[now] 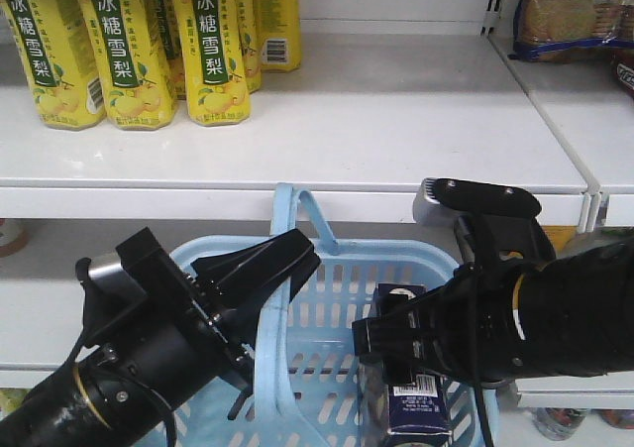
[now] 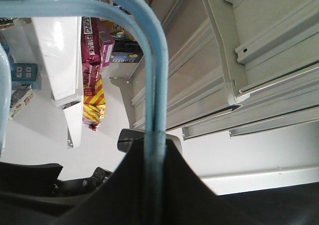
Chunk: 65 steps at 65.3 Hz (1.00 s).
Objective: Left arm holds basket, right arm returns cookies
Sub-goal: 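Move the open right gripper down over the Chocofello box in the basket, then close the right gripper on the top of the Chocofello box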
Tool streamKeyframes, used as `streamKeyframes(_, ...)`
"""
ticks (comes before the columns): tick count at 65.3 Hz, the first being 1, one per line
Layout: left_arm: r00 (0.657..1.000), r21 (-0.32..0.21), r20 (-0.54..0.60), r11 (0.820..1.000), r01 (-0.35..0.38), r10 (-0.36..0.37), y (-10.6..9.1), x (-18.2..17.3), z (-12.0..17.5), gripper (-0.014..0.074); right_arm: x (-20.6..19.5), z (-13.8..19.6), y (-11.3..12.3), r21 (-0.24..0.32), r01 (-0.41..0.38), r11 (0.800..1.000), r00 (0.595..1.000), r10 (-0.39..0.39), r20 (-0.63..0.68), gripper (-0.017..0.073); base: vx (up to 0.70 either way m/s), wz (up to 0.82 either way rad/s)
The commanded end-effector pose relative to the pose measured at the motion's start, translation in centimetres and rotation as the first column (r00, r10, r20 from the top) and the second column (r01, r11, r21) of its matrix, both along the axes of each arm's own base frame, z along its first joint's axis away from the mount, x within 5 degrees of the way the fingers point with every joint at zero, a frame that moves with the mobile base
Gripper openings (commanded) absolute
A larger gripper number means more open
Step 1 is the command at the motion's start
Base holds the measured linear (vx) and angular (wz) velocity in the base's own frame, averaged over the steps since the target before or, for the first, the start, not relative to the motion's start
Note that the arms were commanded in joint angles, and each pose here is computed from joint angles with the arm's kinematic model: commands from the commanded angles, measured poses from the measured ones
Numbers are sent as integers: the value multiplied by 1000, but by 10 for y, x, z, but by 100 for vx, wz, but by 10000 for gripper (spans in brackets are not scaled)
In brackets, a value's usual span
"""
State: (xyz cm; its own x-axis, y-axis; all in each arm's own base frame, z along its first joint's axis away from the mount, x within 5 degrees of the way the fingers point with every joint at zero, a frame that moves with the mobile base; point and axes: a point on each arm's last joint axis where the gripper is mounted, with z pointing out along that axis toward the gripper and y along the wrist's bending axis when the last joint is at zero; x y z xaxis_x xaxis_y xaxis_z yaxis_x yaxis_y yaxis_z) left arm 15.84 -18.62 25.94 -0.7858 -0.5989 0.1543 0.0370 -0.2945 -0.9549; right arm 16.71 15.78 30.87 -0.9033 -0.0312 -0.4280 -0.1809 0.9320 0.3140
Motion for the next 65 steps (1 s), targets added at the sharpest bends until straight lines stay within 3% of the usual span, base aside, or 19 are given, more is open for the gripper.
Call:
streamKeyframes(1, 990, -191, 131, 981, -21, 47, 8, -1, 30, -3, 4, 14, 2, 39, -15, 999, 996, 12, 88, 536, 0, 0)
streamKeyframes(65, 990, -191, 131, 981, -21, 47, 8, -1, 30, -3, 24, -14, 17, -59, -25, 998, 998, 28, 52, 531, 0, 0)
